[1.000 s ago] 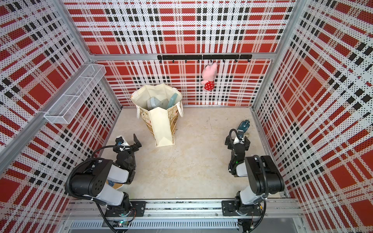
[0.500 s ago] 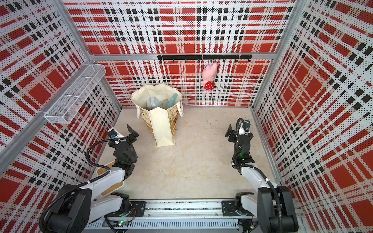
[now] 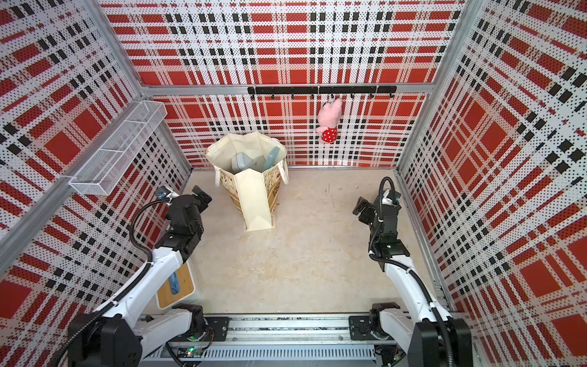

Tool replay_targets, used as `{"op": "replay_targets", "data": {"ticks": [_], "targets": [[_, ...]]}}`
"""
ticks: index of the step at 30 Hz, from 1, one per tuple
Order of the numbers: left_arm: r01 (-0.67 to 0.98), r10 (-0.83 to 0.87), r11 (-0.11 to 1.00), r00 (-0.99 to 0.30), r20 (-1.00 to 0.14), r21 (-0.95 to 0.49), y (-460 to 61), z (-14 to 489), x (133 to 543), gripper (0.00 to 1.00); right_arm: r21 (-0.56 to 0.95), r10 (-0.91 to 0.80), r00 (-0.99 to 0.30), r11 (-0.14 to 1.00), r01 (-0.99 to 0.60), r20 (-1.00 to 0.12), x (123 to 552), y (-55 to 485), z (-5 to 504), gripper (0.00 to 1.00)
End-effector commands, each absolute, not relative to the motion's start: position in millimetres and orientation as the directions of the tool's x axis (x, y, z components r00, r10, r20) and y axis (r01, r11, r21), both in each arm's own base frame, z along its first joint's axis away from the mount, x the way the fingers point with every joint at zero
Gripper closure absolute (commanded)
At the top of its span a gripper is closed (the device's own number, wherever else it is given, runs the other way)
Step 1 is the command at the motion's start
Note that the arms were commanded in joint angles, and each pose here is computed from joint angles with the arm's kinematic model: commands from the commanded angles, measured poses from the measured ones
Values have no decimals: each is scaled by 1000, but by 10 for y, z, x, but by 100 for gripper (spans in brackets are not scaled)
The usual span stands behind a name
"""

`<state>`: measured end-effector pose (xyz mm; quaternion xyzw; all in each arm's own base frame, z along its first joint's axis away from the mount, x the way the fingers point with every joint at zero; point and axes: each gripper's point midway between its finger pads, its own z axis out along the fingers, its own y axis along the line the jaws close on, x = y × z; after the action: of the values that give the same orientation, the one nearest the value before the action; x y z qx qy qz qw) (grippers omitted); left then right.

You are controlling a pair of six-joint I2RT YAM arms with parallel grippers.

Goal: Take out the pencil case from the canvas bag
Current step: Pick up the canvas bag from the center of the board.

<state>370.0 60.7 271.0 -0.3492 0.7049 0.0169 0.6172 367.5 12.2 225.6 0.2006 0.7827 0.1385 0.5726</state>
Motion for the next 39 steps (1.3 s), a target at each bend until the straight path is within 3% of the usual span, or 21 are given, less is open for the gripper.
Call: {"op": "replay_targets", "data": {"ticks": [1, 10, 16, 22, 32, 39], "targets": [[-443, -497, 807, -154, -854, -390, 500, 2660, 3748, 2, 502, 472, -363, 865, 12, -803, 3732, 523, 2381, 0], [-310, -540, 826, -192, -820, -471, 475, 3393, 4348, 2, 427, 302, -487, 889, -168, -820, 3925, 1699, 2705, 0], [-343, -553, 818, -245, -797, -462, 511, 3559, 4864, 2, 357, 196, -498, 899, -253, -845, 3979, 2244, 2900, 0], [-419, -510, 836, -358, -782, -354, 473, 3334, 5302, 1, 350, 176, -516, 899, -264, -839, 3997, 2356, 2883, 0], [-494, -494, 829, -429, -756, -261, 576, 3052, 5683, 0, 324, 151, -541, 915, -240, -827, 3962, 2299, 2828, 0], [-461, -495, 845, -481, -723, -271, 514, 2848, 5829, 18, 325, 150, -556, 917, -230, -817, 3973, 2303, 2798, 0]]}}
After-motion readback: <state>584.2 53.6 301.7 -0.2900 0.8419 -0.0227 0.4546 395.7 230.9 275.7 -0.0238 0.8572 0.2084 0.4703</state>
